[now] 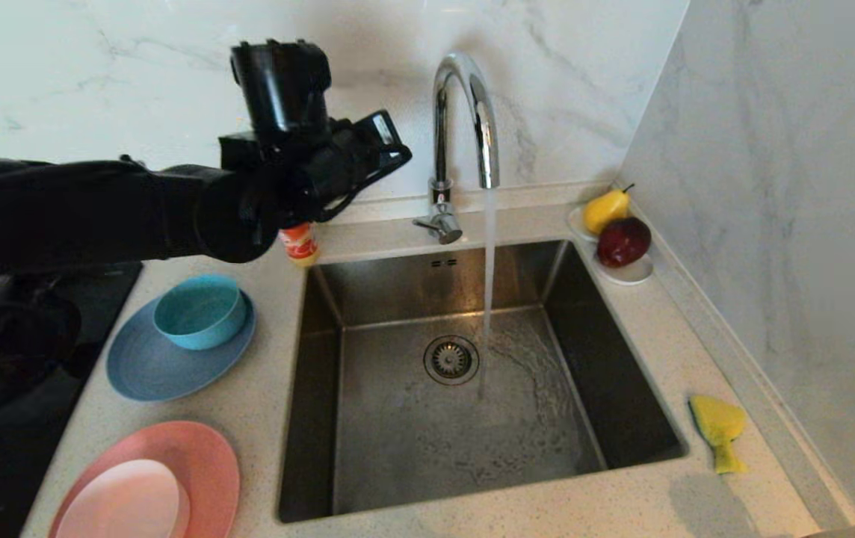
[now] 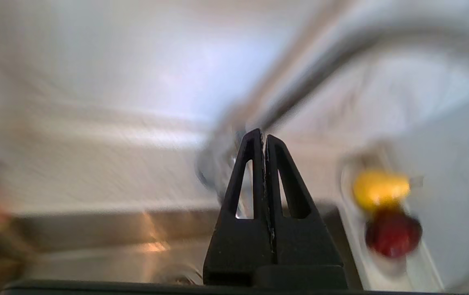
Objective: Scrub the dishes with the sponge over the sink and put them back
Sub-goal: Turn on the faucet, then pick up a bowl and the sponge
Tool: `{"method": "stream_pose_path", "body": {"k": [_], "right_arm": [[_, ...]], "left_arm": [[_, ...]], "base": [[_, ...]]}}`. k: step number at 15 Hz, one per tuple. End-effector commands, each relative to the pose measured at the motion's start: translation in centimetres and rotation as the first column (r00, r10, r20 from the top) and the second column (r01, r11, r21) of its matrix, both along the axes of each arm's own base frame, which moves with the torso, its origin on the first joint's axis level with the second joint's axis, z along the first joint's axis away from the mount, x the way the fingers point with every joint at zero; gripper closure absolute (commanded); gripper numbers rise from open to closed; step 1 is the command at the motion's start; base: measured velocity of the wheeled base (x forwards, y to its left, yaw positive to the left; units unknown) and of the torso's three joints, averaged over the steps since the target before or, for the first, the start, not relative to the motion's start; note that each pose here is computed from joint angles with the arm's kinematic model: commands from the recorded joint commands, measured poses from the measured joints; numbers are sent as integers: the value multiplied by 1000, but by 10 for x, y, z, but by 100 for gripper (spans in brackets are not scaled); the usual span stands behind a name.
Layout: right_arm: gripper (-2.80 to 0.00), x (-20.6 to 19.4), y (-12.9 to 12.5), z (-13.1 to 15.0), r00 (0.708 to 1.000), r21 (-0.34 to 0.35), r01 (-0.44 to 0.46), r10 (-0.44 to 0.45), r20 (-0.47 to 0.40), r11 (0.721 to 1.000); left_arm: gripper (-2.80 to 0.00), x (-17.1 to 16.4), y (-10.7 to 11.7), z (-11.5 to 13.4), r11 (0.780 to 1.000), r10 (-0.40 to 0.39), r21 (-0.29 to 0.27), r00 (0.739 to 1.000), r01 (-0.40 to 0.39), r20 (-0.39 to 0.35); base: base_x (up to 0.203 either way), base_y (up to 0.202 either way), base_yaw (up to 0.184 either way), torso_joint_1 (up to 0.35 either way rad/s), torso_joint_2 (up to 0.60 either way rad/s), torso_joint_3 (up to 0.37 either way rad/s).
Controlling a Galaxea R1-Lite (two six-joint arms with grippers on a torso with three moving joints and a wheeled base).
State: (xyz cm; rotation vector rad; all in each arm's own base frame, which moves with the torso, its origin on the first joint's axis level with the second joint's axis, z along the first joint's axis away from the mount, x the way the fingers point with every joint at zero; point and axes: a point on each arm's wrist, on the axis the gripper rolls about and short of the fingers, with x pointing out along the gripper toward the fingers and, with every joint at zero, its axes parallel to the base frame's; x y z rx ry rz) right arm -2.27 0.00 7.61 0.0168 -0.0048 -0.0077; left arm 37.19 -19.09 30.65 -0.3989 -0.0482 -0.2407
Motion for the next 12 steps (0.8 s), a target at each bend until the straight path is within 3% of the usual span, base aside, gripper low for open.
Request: {"method": "stream_pose_path", "body": {"k": [1, 4, 6, 9, 12], "right_arm": [[0, 0, 0, 0, 1000, 0, 0, 0, 0, 1000], [0, 0, 0, 0, 1000, 0, 0, 0, 0, 1000], [0, 0, 0, 0, 1000, 0, 0, 0, 0, 1000], [0, 0, 0, 0, 1000, 0, 0, 0, 0, 1000], [0, 0, 0, 0, 1000, 0, 0, 0, 0, 1000]], "left_arm": [[0, -50, 27, 52, 997, 76, -5, 990, -76, 115], [0, -112, 61, 88, 989, 143, -2, 969, -146, 199], [0, -153, 84, 91, 985, 164, 9, 963, -170, 216], [0, -213, 118, 69, 965, 232, 74, 951, -252, 206], [0, -266, 154, 23, 926, 331, 127, 926, -355, 179]], "base": [[0, 0, 0, 0, 0, 0], [0, 0, 0, 0, 0, 0], [0, 0, 0, 0, 0, 0], [0, 0, 0, 0, 0, 0], [0, 0, 0, 0, 0, 0]]}}
